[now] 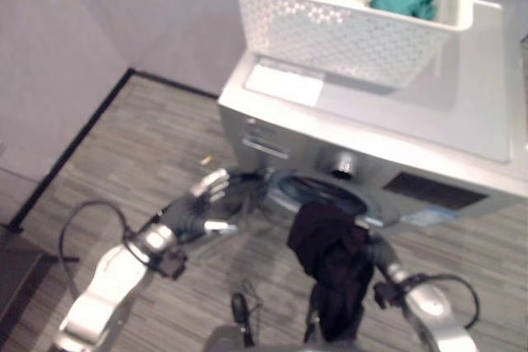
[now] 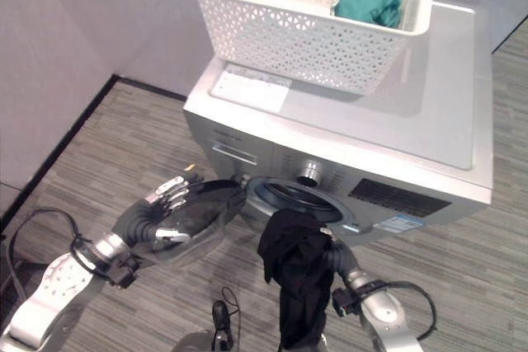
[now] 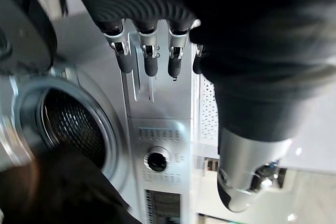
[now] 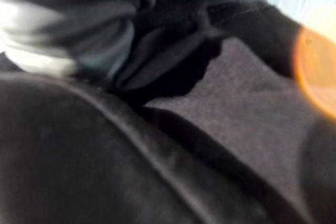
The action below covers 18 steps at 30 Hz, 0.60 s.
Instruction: Grab the laundry basket,head to the washer,open it,put in the laundry and shut it.
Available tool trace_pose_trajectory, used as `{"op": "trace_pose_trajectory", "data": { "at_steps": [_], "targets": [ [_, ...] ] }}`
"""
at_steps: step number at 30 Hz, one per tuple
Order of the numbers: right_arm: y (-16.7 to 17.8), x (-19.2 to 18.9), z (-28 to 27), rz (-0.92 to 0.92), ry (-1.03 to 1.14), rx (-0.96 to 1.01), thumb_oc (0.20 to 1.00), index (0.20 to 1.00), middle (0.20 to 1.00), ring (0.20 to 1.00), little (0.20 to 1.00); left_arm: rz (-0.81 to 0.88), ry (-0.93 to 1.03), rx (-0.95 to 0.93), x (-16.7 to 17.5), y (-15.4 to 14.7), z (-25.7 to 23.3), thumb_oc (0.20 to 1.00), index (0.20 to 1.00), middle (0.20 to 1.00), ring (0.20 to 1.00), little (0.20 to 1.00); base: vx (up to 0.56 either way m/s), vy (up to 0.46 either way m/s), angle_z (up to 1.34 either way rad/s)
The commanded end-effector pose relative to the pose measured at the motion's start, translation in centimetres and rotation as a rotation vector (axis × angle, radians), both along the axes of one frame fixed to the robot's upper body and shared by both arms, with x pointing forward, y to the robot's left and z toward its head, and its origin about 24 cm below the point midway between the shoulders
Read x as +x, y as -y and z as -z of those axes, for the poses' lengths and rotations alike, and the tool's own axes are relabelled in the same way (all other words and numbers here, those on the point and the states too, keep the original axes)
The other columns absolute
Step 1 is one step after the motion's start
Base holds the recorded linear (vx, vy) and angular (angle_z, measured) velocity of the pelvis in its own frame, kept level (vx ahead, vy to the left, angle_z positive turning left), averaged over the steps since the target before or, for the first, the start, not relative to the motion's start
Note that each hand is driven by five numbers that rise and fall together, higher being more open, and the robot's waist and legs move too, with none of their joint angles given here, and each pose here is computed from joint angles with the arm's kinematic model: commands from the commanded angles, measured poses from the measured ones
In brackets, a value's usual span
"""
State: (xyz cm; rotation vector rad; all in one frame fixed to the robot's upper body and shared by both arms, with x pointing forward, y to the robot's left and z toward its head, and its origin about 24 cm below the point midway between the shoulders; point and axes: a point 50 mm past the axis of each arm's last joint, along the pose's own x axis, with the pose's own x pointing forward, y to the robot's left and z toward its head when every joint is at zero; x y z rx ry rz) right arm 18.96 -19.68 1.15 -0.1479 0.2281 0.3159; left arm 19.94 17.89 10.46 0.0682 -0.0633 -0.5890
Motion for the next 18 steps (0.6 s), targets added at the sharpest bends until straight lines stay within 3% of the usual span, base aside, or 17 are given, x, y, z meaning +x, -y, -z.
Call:
{"op": "trace_pose_trajectory", "data": {
  "at_steps": [1, 9, 18],
  "targets": [
    [-1.4, 1.1, -1.5, -0.030, 0.116, 0.039, 0.200, 0.200, 0.200, 0.200, 0.200, 0.043, 0.009, -0.049, -0.9, 0.4, -0.8, 1.000, 1.000, 1.000, 1.000, 1.000, 0.01, 0.011, 0.05],
    [-1.6, 1.3, -0.5, -0.012, 0.073, 0.056, 0.200, 0.200, 0.200, 0.200, 0.200, -0.022, -0.050, -0.028, -1.1, 0.2, 1.4, 1.000, 1.000, 1.000, 1.000, 1.000, 0.00, 0.011, 0.10],
    [-1.1, 0.4, 2.2, 0.158, -0.049, 0.227, 0.200, 0.200, 0.200, 0.200, 0.200, -0.098, -0.074, -0.068, -1.2, -0.1, 2.2, 1.000, 1.000, 1.000, 1.000, 1.000, -0.02, 0.031, 0.05]
  ]
}}
